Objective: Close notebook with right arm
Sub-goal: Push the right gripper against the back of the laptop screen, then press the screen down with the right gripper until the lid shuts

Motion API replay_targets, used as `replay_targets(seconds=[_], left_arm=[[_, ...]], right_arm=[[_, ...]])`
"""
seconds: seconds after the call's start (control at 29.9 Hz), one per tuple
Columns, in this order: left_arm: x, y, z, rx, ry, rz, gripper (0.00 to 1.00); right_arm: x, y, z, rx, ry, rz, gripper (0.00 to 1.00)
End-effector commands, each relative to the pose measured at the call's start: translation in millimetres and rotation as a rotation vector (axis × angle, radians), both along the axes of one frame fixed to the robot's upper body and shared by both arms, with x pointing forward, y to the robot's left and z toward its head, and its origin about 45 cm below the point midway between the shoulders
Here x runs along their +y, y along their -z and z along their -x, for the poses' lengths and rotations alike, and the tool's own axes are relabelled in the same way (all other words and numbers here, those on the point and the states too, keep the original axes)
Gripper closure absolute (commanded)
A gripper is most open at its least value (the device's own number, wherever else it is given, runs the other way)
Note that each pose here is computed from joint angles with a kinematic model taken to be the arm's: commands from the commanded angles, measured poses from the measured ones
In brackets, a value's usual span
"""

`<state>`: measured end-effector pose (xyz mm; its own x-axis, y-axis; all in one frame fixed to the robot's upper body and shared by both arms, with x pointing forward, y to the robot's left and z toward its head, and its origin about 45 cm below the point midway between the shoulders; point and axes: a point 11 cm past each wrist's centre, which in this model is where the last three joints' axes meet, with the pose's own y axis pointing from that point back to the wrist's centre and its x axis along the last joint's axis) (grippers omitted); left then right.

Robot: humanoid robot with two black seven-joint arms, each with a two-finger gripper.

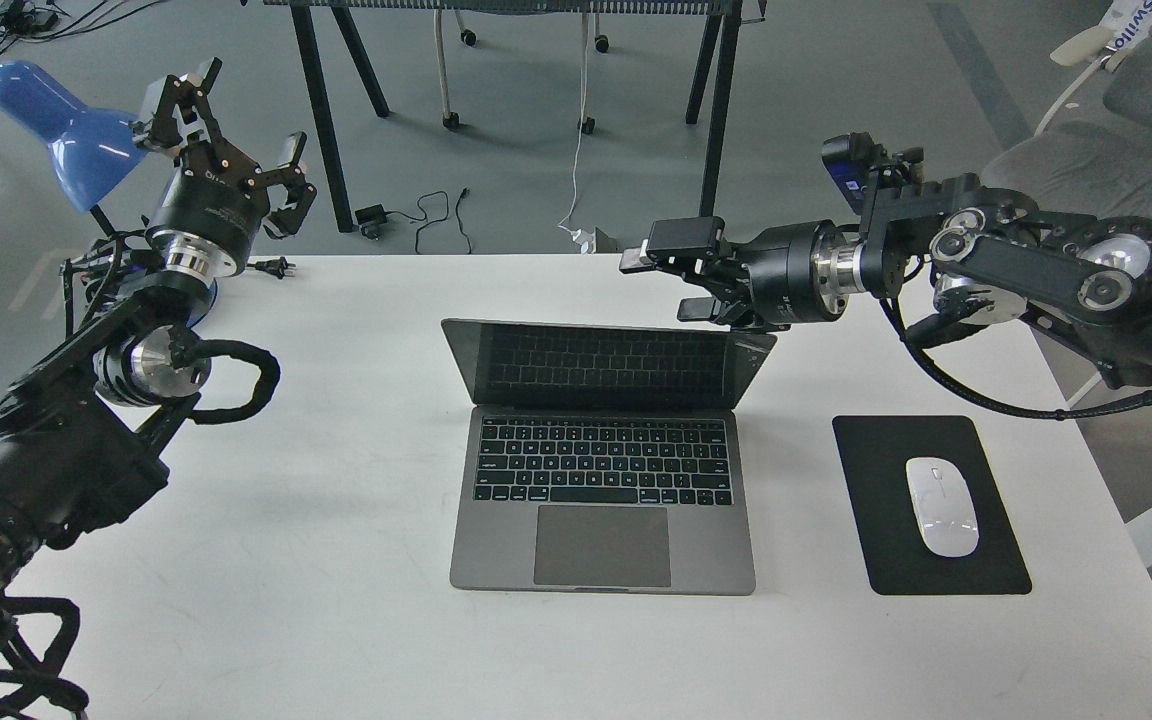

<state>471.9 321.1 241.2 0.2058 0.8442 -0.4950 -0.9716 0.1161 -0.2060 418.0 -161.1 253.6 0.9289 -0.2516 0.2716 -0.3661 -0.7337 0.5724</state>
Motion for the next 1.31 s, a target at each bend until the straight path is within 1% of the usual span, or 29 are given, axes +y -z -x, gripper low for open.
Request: replay_targets(seconds=[0.0,0.2,0.4,0.7,0.87,0.97,1.27], left_arm=[[0,1,0,0.002,-0.002,-0.001,0.0],[0,1,0,0.002,-0.002,-0.001,0.0],[0,1,0,0.002,-0.002,-0.001,0.0],[0,1,0,0.002,-0.002,-0.001,0.0],[1,1,0,0.002,-0.003,-0.002,0.0],[1,1,0,0.002,-0.003,-0.002,0.0],[1,1,0,0.002,-0.004,-0.002,0.0]], right_arm=[[8,5,13,0.017,-0.053,0.018,0.0],[20,8,28,0.031,-0.113,0.035,0.0],[29,23,53,0.058,-0.208,0.091,0.0],[27,56,77,0.127,-0.266,0.16,0.0],[25,84,96,0.185,-0.295,0.201,0.0],[19,95,101,0.212,-0.285,0.204,0.0],[7,111,104,0.239,-0.253,0.218,0.0]])
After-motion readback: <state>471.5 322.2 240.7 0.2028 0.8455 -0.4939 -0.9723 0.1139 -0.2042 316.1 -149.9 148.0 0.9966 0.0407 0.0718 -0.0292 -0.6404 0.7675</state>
